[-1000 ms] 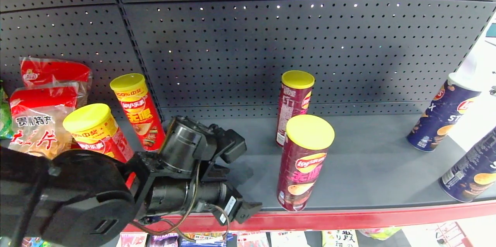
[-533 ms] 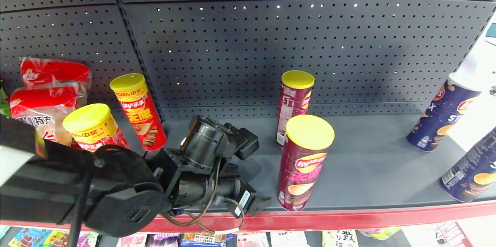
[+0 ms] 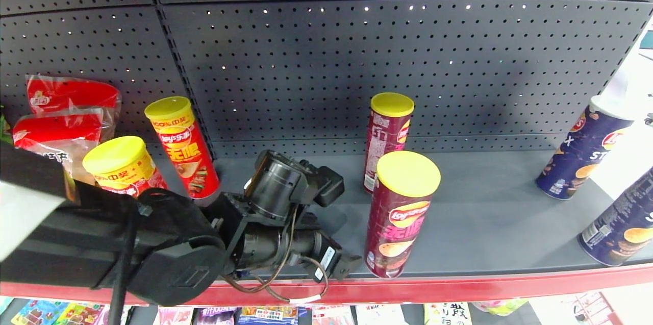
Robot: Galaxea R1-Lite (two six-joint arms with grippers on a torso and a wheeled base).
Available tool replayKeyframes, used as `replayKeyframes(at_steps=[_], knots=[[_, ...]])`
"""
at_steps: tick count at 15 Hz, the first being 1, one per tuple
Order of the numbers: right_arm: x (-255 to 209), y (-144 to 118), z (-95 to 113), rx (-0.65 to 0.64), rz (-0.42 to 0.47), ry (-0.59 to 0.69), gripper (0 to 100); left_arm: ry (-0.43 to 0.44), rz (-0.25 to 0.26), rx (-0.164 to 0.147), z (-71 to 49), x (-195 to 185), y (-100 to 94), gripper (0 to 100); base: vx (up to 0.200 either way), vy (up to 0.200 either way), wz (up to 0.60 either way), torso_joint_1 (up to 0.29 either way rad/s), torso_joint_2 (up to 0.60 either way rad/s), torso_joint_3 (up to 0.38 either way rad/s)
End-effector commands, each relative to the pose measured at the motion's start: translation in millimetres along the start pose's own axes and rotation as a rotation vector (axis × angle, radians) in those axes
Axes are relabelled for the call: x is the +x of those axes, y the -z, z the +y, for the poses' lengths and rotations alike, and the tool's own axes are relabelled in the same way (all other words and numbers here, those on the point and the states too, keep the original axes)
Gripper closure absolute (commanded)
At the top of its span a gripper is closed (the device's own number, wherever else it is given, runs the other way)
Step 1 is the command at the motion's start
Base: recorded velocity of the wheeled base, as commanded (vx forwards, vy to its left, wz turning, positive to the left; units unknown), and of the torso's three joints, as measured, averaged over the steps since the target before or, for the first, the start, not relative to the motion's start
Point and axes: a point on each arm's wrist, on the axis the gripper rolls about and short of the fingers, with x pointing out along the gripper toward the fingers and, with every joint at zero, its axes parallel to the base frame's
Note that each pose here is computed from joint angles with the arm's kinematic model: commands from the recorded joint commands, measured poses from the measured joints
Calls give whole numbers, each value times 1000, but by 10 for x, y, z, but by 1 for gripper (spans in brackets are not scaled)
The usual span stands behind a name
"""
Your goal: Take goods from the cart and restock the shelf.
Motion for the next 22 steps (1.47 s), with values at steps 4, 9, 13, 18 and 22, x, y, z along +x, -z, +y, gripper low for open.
replayKeyframes(at_steps=[4,9,13,18,22], knots=[[3,-1,-1,1,2,-1,0,-2,-8,-3,1,57,-49,0,0,0,0,0,0,0],[3,-1,-1,1,2,-1,0,-6,-8,-4,8,79,-57,0,0,0,0,0,0,0],[3,-1,-1,1,2,-1,0,-13,-15,-4,7,115,-92,0,0,0,0,0,0,0],[3,-1,-1,1,2,-1,0,-22,-19,-7,15,144,-116,0,0,0,0,0,0,0],[3,-1,-1,1,2,-1,0,-24,-25,-9,26,141,-134,0,0,0,0,0,0,0]])
